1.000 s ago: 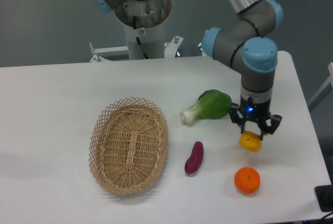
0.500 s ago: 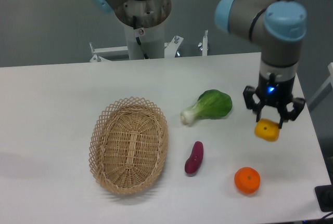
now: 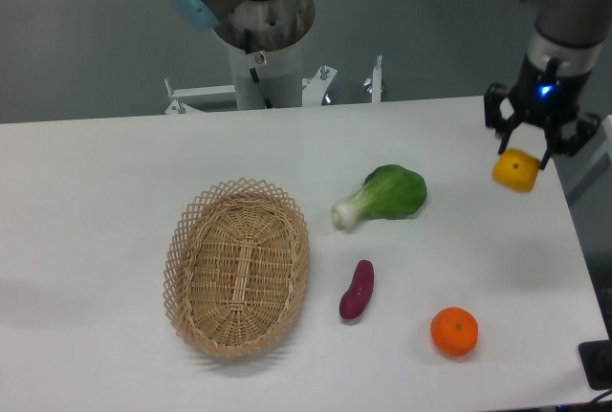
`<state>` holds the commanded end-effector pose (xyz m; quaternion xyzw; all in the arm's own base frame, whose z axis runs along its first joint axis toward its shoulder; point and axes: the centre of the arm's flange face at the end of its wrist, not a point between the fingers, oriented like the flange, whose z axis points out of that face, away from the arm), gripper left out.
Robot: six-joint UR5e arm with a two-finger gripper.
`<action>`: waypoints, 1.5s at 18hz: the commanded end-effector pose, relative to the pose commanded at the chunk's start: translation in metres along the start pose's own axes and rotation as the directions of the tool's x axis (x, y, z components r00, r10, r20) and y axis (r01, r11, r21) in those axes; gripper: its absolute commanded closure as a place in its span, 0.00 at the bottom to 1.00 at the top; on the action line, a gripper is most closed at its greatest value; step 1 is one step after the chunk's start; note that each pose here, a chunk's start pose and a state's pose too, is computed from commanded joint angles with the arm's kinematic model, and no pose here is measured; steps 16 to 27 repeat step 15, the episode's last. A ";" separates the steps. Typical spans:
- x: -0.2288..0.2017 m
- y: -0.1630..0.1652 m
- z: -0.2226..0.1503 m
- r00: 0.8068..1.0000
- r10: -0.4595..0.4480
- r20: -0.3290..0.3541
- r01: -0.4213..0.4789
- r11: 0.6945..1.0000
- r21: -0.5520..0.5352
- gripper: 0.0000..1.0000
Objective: Pick up the mango from the table
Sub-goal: 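Lift the held mango up and away from the table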
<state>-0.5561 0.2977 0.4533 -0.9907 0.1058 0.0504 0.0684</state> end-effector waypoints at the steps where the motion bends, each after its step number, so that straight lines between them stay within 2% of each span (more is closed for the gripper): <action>1: 0.000 -0.001 0.000 1.000 0.001 0.000 -0.001 1.000 0.000 0.41; 27: 0.002 -0.007 -0.001 1.000 0.001 0.006 -0.001 1.000 0.009 0.41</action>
